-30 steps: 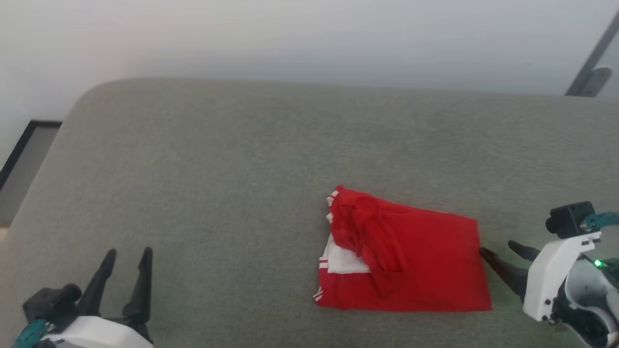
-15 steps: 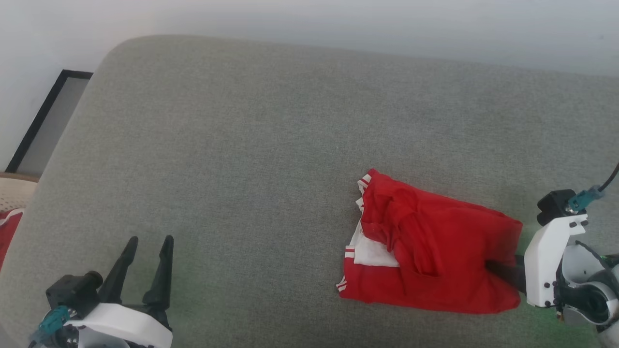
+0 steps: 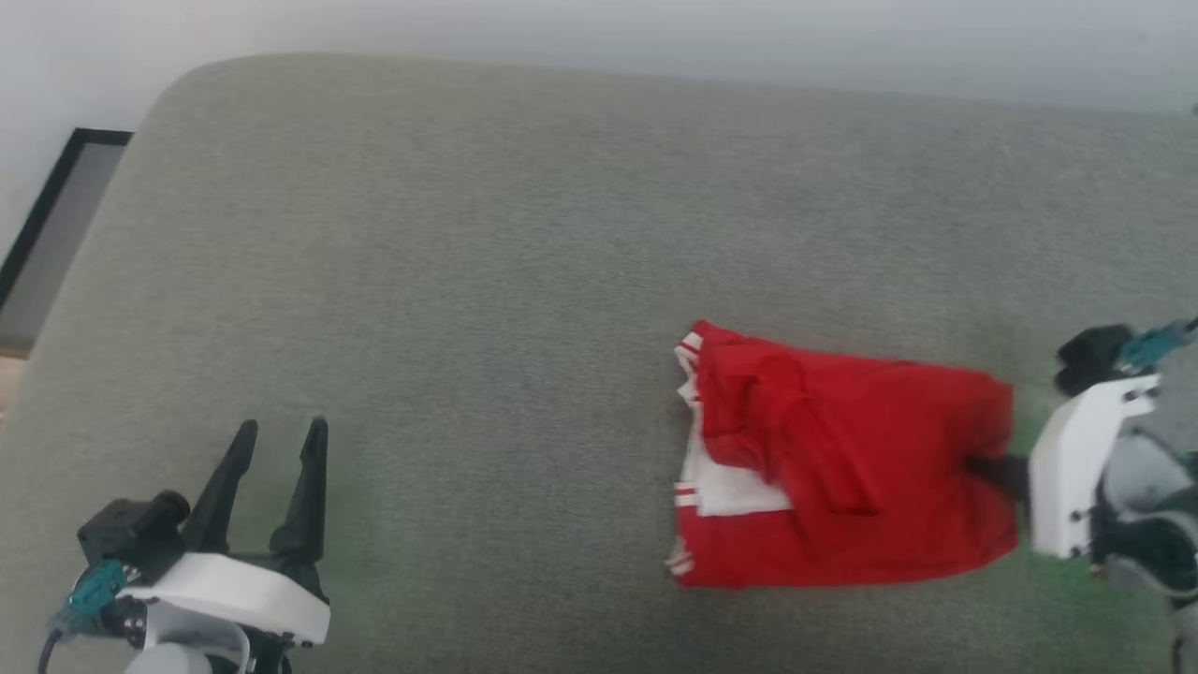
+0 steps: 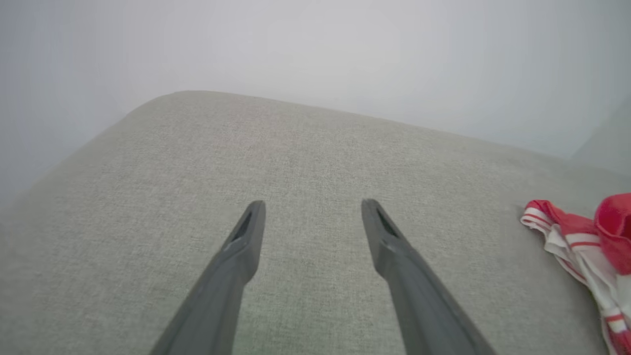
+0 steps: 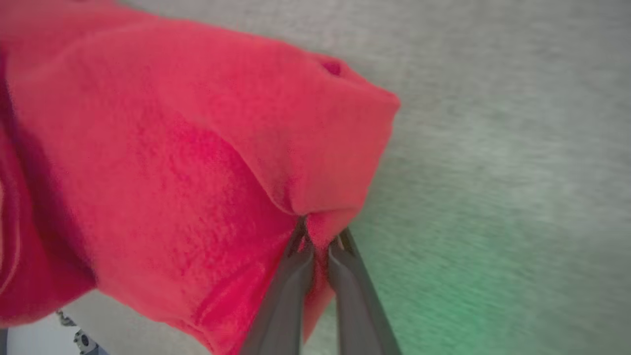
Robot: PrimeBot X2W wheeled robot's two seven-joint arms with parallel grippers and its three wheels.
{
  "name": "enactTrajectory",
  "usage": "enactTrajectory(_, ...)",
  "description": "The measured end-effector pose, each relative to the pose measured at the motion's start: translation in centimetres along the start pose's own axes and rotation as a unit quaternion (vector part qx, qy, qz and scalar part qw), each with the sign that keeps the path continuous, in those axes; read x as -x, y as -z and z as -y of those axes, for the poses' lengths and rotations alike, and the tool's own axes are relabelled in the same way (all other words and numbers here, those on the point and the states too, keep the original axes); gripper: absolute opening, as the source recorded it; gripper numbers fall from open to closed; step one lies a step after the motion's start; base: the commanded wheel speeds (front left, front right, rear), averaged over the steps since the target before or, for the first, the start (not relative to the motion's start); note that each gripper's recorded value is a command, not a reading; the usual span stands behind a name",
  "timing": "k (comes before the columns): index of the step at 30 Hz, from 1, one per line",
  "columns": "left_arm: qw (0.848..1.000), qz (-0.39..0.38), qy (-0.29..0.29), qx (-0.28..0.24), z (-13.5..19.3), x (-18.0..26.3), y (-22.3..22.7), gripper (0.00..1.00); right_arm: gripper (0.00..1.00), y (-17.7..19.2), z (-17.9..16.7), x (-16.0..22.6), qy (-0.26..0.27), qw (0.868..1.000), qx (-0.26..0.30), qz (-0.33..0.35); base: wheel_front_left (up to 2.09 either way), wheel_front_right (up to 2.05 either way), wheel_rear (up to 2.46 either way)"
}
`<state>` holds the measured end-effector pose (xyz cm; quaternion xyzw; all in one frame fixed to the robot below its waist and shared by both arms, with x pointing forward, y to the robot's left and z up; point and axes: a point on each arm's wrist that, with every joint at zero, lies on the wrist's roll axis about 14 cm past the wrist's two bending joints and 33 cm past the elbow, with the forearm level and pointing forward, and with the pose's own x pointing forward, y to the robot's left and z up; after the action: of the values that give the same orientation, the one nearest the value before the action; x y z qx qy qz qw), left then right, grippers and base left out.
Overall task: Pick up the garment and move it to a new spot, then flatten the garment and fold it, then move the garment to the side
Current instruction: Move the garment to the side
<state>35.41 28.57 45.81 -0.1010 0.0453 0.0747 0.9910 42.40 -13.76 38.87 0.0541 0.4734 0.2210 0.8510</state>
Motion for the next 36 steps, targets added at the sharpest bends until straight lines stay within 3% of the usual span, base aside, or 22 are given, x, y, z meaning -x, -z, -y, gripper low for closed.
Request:
enactTrajectory(9, 0.998, 0.004, 0.058, -0.002, 4.1, -3.7, 0.2, 1.0, 0.0, -2.3, 6.8, 4.3, 0.086, 0.995, -0.019, 0.047, 0.0, 0.0, 0.0)
enactTrajectory(16, 0.991, 0.006, 0.131, 0.002, 10.3, -6.9, 1.0, 1.0, 0.0, -3.6, 13.0, 9.1, 0.17, 0.981, -0.035, 0.088, 0.0, 0.0, 0.0)
enactTrajectory(24, 0.981, 0.006, 0.193, 0.004, 15.1, -9.5, 1.6, 1.0, 0.0, -4.5, 17.7, 13.2, 0.24, 0.961, -0.045, 0.128, 0.0, 0.0, 0.0)
enactTrajectory(36, 0.951, -0.004, 0.308, 0.01, 24.1, -12.4, 3.9, 1.0, 0.0, -5.0, 24.6, 19.0, 0.352, 0.918, -0.046, 0.176, 0.0, 0.0, 0.0)
